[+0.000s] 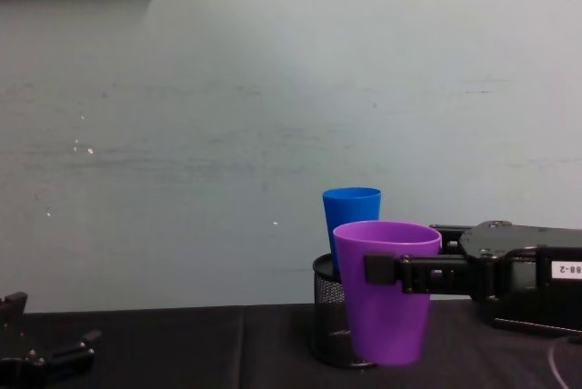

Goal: Pick up one cup with a gripper and tap it against the other cup.

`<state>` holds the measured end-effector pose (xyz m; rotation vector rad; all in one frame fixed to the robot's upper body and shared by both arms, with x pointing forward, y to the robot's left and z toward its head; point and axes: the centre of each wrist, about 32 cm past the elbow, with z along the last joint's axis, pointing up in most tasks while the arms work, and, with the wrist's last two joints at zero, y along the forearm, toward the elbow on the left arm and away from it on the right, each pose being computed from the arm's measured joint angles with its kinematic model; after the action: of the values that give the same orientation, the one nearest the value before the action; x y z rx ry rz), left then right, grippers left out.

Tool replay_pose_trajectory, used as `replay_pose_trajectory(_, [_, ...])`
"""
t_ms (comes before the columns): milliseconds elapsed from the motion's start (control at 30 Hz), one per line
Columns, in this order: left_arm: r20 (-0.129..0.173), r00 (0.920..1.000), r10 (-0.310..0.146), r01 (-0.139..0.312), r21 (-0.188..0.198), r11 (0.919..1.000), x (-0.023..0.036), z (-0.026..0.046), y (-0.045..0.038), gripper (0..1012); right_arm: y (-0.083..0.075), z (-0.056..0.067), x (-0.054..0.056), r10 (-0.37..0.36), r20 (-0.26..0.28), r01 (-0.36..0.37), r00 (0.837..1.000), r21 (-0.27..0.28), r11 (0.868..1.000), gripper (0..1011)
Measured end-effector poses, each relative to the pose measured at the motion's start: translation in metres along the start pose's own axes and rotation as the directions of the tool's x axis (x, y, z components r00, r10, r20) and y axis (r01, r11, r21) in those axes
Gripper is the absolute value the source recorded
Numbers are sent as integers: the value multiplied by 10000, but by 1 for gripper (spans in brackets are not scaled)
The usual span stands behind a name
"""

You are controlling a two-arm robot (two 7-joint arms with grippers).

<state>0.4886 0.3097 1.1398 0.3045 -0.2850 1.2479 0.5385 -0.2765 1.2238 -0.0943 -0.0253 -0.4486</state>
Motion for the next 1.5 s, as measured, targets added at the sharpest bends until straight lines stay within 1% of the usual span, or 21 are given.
replay_pose_trajectory(1500, [-1,10000,1,-1,0,10000,0,0,0,1011,0,0,0,0,0,0,10000,0,10000,729])
